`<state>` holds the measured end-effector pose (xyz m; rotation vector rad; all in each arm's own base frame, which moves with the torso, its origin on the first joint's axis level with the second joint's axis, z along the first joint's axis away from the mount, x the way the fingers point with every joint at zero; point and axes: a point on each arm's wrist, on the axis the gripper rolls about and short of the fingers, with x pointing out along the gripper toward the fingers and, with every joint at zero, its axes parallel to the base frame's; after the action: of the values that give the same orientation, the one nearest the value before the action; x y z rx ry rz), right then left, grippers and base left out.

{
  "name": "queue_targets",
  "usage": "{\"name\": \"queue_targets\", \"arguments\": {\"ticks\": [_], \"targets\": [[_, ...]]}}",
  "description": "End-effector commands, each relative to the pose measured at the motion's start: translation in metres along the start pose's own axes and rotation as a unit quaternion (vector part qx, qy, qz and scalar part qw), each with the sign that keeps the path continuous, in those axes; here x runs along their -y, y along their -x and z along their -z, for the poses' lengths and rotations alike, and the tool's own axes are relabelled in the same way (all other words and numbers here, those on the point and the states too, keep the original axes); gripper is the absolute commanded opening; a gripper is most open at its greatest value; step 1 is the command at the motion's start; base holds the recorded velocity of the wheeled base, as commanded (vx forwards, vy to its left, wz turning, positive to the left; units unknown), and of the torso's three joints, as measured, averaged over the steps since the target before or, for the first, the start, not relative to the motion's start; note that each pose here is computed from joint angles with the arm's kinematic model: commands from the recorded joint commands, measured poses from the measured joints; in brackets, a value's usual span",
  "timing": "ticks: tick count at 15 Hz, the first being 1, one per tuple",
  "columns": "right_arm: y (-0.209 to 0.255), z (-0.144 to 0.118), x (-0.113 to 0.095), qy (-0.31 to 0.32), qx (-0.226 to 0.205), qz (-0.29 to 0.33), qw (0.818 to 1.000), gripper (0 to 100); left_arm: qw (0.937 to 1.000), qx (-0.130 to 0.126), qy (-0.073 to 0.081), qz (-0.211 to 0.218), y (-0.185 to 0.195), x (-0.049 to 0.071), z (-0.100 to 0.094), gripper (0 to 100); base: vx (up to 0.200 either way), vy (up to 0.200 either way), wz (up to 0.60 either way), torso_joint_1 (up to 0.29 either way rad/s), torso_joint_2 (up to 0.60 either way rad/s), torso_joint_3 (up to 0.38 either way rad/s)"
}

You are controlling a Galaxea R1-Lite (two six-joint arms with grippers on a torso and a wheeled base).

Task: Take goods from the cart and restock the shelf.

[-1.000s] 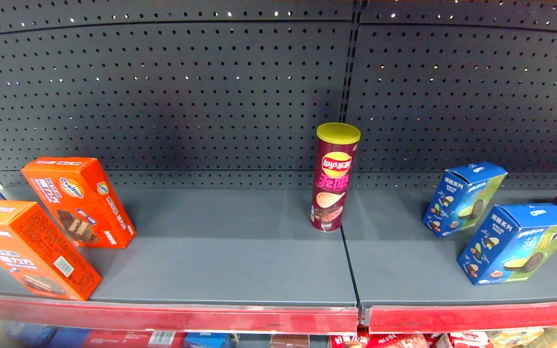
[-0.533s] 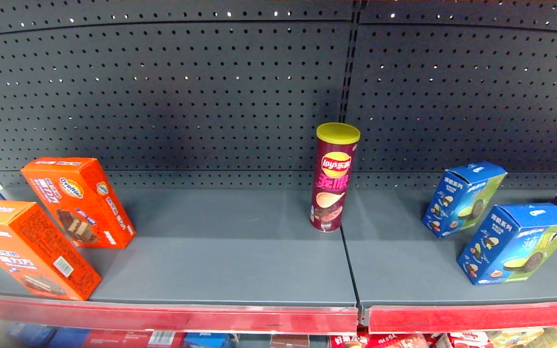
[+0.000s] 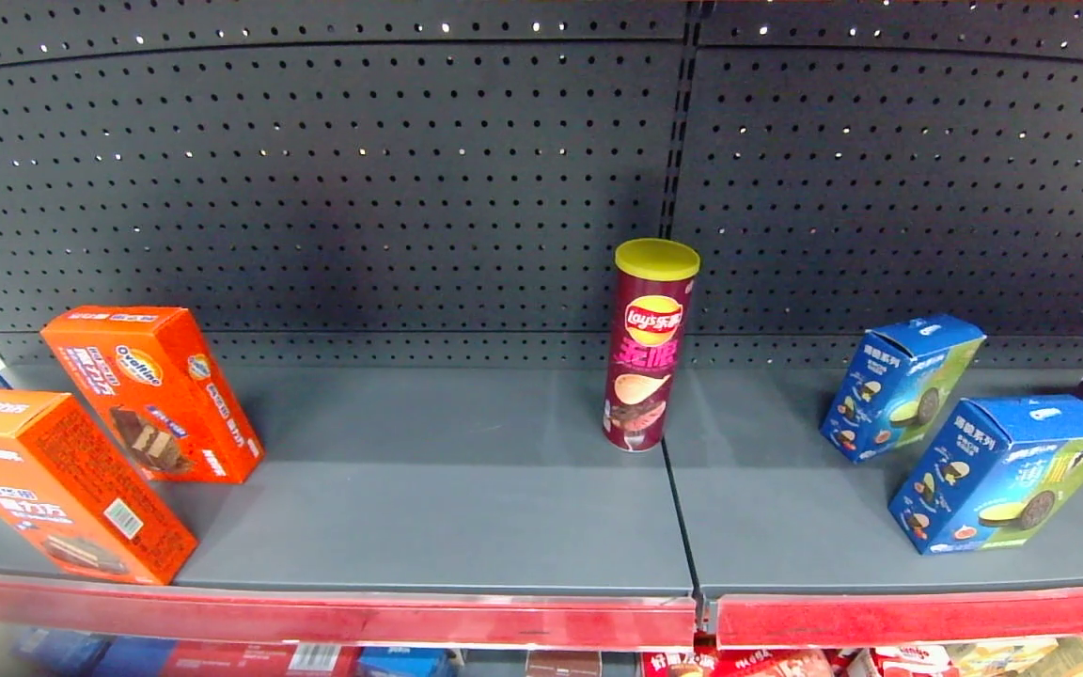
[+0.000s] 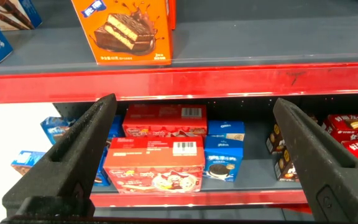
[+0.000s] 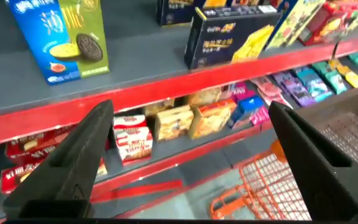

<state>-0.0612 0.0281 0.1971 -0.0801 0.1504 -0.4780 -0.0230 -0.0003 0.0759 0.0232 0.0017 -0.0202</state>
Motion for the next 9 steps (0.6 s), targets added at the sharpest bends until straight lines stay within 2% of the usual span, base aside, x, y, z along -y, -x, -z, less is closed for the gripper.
{"name": "queue_targets", "arguments": {"ticks": [1, 5, 9], "targets": [[0.003, 0.001, 0.001, 0.000, 0.014, -0.002, 1.000, 100, 1.0000, 0.000, 0.000, 0.000, 0.000, 0.000, 0.000, 100, 0.000, 0.000, 0.00, 0.000, 0.00, 0.000], [0.008, 0.014, 0.000, 0.016, 0.035, 0.001, 0.999, 100, 1.0000, 0.000, -0.003, 0.001, 0.000, 0.000, 0.000, 100, 0.000, 0.000, 0.00, 0.000, 0.00, 0.000], [0.012, 0.013, 0.000, 0.025, 0.050, -0.001, 0.998, 100, 1.0000, 0.000, -0.004, 0.001, 0.000, 0.000, 0.000, 100, 0.000, 0.000, 0.00, 0.000, 0.00, 0.000]]}}
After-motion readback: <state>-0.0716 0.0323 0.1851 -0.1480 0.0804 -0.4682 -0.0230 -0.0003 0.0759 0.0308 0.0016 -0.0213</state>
